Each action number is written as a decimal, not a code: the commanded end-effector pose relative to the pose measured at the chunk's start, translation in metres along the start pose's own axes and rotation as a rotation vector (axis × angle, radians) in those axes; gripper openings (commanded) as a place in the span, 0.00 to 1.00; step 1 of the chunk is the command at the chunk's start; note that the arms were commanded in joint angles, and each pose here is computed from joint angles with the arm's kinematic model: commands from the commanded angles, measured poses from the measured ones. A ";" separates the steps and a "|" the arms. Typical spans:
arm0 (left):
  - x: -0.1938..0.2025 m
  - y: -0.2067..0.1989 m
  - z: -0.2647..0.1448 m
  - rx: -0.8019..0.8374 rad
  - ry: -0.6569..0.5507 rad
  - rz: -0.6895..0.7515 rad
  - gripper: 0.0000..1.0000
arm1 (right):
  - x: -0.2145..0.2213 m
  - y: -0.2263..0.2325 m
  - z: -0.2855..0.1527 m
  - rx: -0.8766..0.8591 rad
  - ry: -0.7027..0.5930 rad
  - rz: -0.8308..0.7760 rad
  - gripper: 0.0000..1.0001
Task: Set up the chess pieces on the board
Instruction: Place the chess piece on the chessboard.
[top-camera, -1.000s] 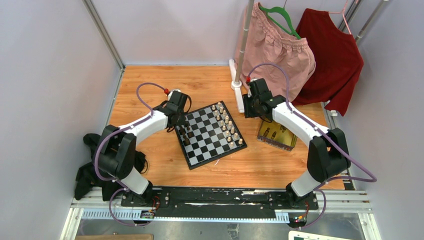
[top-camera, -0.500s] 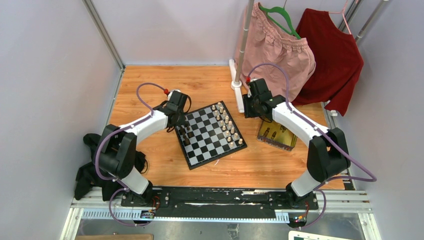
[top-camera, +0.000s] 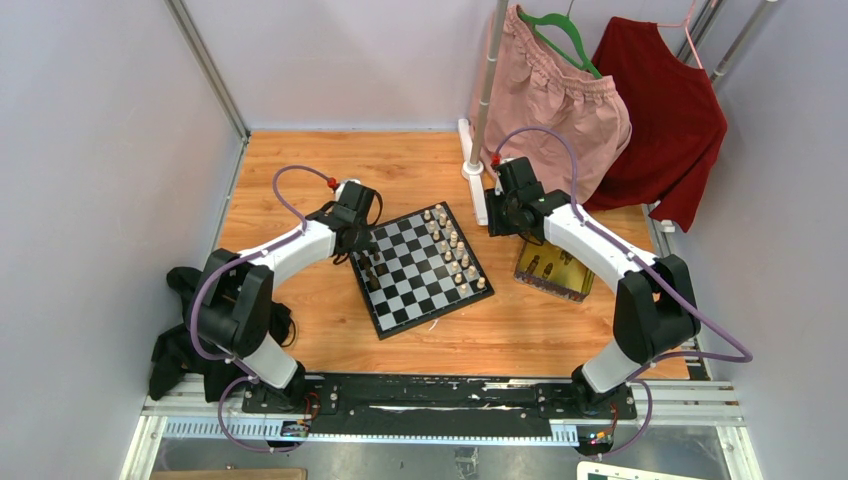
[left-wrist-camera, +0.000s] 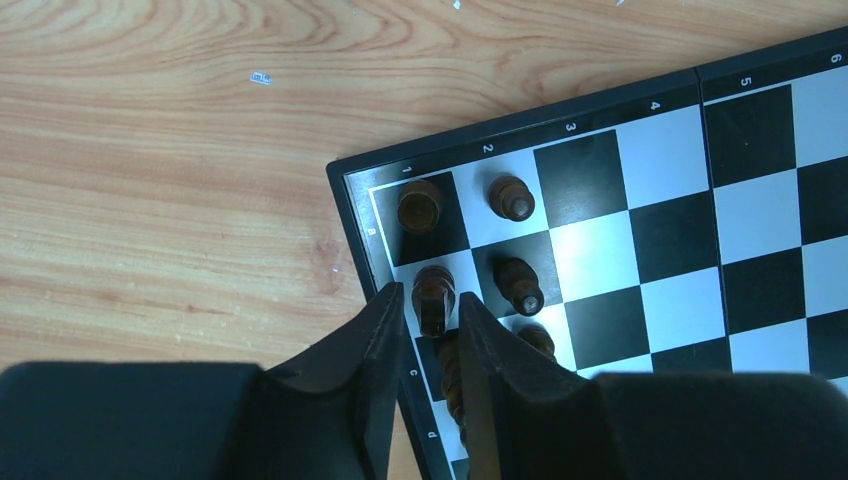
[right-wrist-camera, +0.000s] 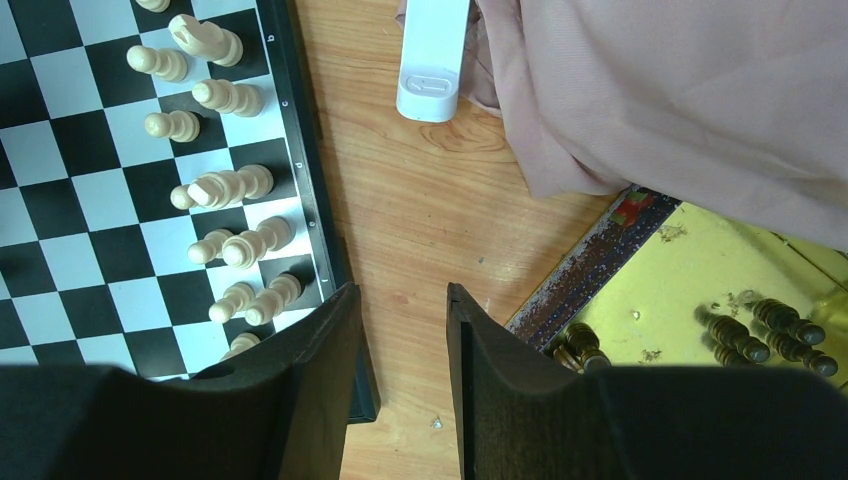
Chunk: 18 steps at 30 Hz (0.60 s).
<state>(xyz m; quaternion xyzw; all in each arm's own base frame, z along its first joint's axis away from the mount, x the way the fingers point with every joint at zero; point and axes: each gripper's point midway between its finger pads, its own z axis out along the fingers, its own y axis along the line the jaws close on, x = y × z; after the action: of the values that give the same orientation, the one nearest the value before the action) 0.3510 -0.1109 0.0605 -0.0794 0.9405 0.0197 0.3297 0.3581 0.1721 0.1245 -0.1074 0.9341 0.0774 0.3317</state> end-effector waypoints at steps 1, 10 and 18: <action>-0.016 -0.001 -0.006 0.007 -0.045 -0.028 0.34 | 0.000 0.002 0.003 -0.013 0.004 0.004 0.41; -0.032 0.004 -0.024 0.006 -0.110 -0.056 0.38 | -0.005 0.001 -0.002 -0.009 -0.015 -0.002 0.41; -0.076 -0.002 -0.091 0.131 -0.318 -0.109 0.55 | -0.018 -0.025 -0.025 0.124 -0.100 0.027 0.41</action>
<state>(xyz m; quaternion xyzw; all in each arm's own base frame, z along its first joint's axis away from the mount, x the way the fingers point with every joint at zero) 0.3537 -0.1082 0.1374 -0.1001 0.9012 -0.0199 0.4213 0.3599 0.1672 0.1276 -0.1023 0.9329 0.0653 0.3390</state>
